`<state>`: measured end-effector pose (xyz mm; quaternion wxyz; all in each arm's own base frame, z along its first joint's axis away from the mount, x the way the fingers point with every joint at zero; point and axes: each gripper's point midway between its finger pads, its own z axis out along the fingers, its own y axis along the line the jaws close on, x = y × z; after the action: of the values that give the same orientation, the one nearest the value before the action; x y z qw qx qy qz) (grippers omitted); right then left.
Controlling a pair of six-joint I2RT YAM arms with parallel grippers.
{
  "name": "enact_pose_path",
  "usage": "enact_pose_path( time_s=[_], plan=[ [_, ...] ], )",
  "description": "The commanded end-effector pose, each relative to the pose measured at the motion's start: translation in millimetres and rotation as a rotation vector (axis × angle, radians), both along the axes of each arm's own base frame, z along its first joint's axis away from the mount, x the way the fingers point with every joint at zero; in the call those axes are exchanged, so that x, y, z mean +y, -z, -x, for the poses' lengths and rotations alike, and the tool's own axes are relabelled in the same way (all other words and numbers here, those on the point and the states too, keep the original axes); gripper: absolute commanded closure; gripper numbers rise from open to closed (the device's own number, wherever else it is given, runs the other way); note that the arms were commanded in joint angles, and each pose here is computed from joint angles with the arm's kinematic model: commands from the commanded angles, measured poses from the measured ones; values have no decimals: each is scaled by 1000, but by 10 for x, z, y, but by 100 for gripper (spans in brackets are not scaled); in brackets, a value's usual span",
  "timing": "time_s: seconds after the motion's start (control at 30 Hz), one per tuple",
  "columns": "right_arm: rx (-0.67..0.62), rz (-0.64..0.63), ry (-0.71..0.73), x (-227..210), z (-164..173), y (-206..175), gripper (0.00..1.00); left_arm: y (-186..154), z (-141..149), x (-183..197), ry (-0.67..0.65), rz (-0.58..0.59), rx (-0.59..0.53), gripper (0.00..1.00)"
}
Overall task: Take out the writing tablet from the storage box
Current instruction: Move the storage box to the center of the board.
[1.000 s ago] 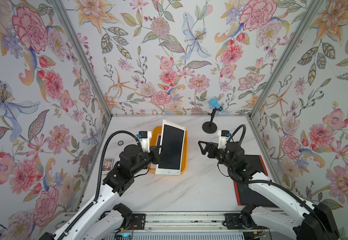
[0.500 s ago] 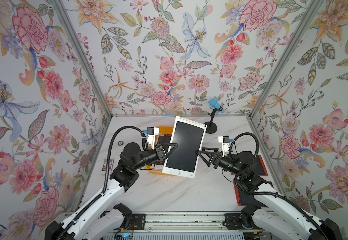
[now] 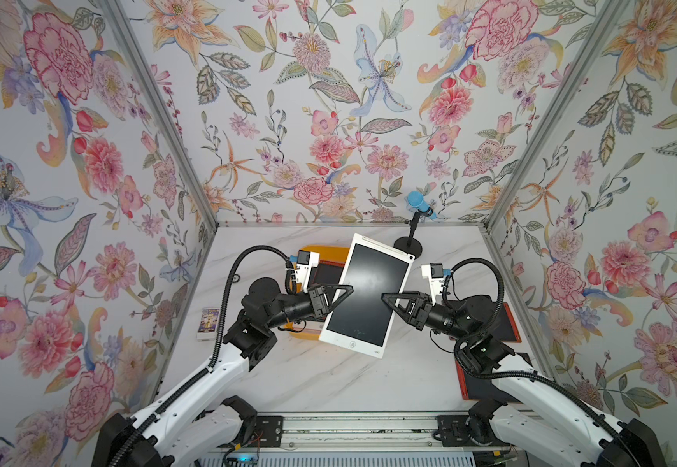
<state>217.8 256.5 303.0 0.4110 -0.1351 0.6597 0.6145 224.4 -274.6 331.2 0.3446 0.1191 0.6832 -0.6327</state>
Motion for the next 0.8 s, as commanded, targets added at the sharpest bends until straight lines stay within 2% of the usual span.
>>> enact_pose_path(
  time_s=[0.0,0.1,0.27,0.33,0.4,0.43,0.47,0.53,0.63,0.67,0.77],
  plan=[
    [-26,-29,-17,14,36,-161,75,-113,72,-56,48,27,-42,100],
    [23,-8,19,8,-53,-77,88,-80,37,-95,51,15,-39,100],
    [54,-13,28,14,-104,-39,91,-45,-59,-164,51,-20,-35,100],
    [69,-10,31,20,-125,-10,94,-59,-81,-194,58,-26,-38,96],
    [93,1,48,9,-161,43,95,-102,-110,-208,52,-32,-51,84],
    [101,4,57,1,-176,61,95,-109,-128,-211,47,-37,-55,74],
    [109,1,68,-12,-191,77,95,-130,-148,-208,38,-42,-65,55],
    [125,-4,94,-49,-220,108,96,-214,-191,-174,13,-75,-113,49],
    [165,5,155,-138,-278,201,100,-345,-323,12,-107,-151,-180,33],
    [178,12,180,-180,-297,238,100,-380,-344,80,-142,-170,-197,24],
    [213,33,253,-315,-351,329,100,-318,-390,259,-231,-228,-205,9]
  ],
)
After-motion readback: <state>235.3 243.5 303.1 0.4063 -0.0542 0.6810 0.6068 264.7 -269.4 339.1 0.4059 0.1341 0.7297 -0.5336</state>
